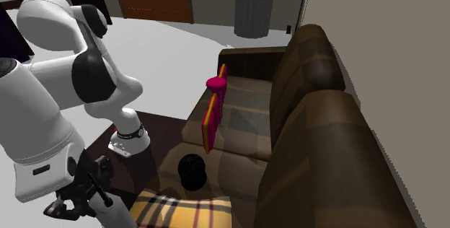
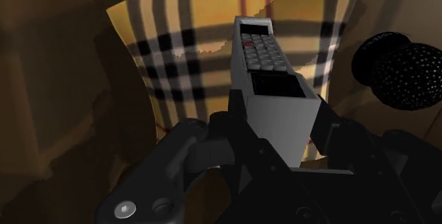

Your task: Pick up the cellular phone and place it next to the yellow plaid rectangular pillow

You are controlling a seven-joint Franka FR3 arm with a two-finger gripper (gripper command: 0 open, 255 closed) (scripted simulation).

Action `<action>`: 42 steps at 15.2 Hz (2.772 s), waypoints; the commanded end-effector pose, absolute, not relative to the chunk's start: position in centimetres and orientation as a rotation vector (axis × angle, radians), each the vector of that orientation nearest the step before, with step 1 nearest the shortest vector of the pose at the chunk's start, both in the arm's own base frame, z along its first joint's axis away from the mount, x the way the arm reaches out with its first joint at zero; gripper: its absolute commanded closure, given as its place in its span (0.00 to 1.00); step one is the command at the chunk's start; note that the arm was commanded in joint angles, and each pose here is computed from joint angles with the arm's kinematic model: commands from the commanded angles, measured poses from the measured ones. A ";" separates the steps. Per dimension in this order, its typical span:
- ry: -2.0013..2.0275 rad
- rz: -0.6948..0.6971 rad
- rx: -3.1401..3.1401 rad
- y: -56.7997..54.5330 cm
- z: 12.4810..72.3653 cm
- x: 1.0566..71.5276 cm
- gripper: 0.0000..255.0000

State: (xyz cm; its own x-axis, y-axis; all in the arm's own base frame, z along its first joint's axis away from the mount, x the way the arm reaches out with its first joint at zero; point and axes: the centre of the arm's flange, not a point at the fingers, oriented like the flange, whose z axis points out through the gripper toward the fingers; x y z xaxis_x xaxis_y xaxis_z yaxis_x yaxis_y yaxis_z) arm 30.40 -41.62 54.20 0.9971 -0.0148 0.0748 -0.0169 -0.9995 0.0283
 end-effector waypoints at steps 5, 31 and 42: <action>-0.022 0.117 3.109 -49.0 54.3 27.3 1.00; -0.022 0.117 3.109 -59.0 44.8 23.0 1.00; -0.022 0.117 3.109 -59.0 39.0 23.0 1.00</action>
